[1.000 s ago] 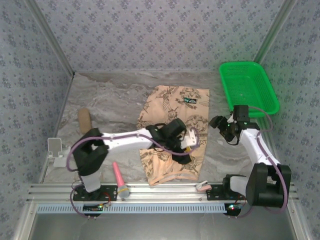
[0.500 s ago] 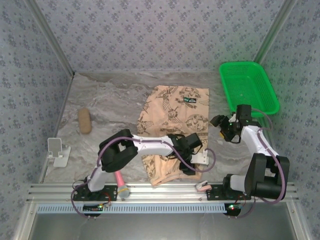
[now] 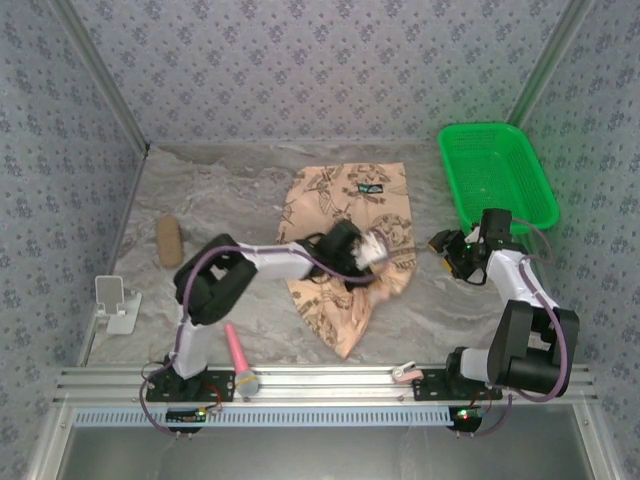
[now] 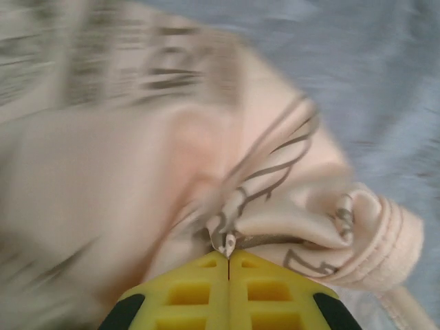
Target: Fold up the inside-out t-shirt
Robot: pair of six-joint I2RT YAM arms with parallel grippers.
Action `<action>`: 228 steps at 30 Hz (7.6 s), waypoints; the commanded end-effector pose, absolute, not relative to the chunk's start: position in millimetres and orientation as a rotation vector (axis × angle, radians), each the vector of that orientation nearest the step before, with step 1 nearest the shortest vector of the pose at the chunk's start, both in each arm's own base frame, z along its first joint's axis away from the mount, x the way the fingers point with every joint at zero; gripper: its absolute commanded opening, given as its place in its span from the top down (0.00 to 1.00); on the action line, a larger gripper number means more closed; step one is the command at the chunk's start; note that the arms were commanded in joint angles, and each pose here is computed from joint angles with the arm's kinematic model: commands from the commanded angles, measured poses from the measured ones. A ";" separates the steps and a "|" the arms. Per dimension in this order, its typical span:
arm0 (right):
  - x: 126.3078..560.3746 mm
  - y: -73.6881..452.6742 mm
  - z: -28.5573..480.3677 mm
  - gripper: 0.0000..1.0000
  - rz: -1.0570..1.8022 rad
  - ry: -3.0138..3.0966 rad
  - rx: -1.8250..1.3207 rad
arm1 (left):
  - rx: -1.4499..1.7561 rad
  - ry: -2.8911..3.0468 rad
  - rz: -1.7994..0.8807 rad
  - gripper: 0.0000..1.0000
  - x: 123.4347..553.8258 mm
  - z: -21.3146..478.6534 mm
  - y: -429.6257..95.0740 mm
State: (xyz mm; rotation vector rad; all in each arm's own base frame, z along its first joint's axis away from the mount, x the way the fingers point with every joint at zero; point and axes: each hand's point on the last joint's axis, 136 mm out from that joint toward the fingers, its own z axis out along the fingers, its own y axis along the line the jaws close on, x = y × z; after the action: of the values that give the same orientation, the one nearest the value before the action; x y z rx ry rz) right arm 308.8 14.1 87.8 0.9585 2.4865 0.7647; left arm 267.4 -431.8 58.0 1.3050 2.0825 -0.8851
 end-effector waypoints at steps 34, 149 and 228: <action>236.7 308.5 52.0 0.96 1.185 2.528 -0.408 | 0.494 1.961 -1.369 1.00 387.6 159.4 -413.1; 350.9 169.7 33.1 0.99 0.397 2.708 -0.017 | -0.033 2.691 -0.538 1.00 330.3 25.2 -233.9; 291.0 259.5 84.8 0.49 0.660 2.447 -0.477 | 1.121 2.297 -0.450 0.38 320.6 58.3 -286.0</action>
State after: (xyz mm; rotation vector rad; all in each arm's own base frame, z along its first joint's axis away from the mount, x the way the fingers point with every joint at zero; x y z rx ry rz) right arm 290.2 261.8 70.2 -0.5515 2.4862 0.6132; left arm 303.2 -289.3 72.4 1.0003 2.3201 -0.5844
